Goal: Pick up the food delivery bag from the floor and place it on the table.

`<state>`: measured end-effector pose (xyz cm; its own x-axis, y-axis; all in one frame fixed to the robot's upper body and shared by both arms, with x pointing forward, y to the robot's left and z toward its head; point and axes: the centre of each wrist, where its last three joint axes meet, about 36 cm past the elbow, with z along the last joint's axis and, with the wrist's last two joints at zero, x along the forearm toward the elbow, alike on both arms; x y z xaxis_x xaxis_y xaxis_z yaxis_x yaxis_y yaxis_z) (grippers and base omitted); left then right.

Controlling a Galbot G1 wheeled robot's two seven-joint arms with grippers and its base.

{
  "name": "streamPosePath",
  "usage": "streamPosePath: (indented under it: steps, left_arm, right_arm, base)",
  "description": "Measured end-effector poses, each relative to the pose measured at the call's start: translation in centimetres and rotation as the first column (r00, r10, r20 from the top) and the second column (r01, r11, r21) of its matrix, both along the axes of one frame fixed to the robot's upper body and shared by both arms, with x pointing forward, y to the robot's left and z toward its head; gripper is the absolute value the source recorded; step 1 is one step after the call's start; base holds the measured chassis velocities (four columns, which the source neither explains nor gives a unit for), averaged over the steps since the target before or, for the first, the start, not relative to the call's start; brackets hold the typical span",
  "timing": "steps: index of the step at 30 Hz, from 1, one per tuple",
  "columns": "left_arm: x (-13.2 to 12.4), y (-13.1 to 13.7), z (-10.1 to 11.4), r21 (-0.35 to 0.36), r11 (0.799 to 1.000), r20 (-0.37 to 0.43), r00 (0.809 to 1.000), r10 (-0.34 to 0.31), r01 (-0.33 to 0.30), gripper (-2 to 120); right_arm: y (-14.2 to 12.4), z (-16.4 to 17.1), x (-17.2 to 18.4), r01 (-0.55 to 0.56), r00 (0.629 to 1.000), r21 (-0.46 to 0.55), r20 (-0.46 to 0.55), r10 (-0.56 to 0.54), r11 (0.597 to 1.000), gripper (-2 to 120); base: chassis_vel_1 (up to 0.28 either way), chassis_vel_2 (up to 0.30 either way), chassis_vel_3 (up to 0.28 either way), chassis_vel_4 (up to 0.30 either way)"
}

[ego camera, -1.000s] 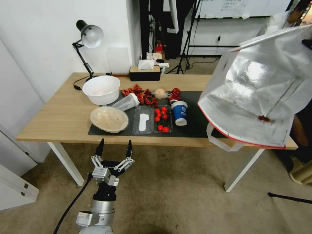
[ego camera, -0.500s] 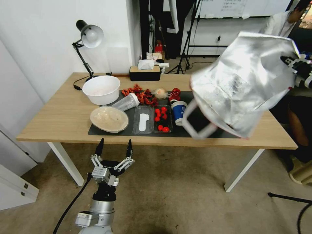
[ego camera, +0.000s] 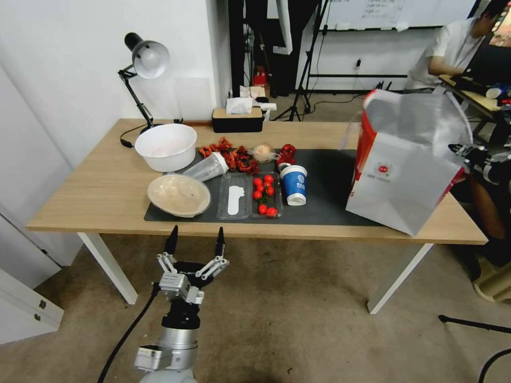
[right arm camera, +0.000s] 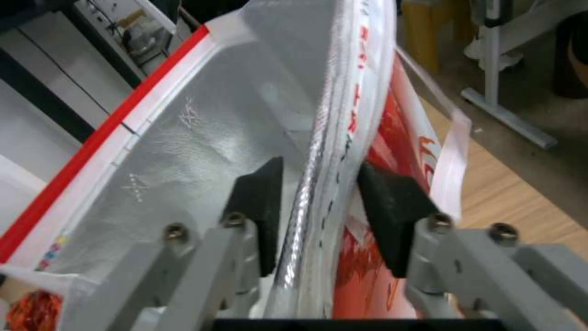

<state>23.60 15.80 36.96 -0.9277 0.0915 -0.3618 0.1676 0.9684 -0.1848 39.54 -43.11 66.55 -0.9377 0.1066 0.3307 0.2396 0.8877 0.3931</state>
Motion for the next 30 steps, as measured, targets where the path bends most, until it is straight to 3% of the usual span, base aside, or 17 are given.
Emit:
streamPosePath:
  steps: [8,17,24,30]
  left_arm:
    - [0.2,0.2,-0.1,0.010,1.000,-0.012,1.000,0.006,-0.006,100]
    - [0.1,0.7,-0.2,0.024,1.000,-0.012,1.000,0.001,-0.001,100]
    - [-0.1,1.3,0.1,0.034,0.999,-0.005,1.000,0.011,-0.011,100]
    - [-0.3,1.4,0.8,0.037,0.999,-0.032,0.999,0.023,-0.022,100]
  right_arm:
    - [-3.3,0.9,-0.8,-0.120,0.993,-0.113,-0.028,0.117,0.986,63]
    - [-5.3,4.1,-3.2,-0.081,0.997,-0.280,-0.032,0.075,0.957,97]
    - [-5.0,5.7,-7.1,-0.054,0.997,-0.375,0.025,0.068,0.925,100]
    - [-2.0,7.0,-11.8,-0.155,0.963,-0.405,0.142,0.229,0.901,100]
  base:
    - [0.000,0.000,0.000,0.000]
    - [0.000,0.000,0.000,0.000]
    - [0.000,0.000,0.000,0.000]
    - [0.000,0.000,0.000,0.000]
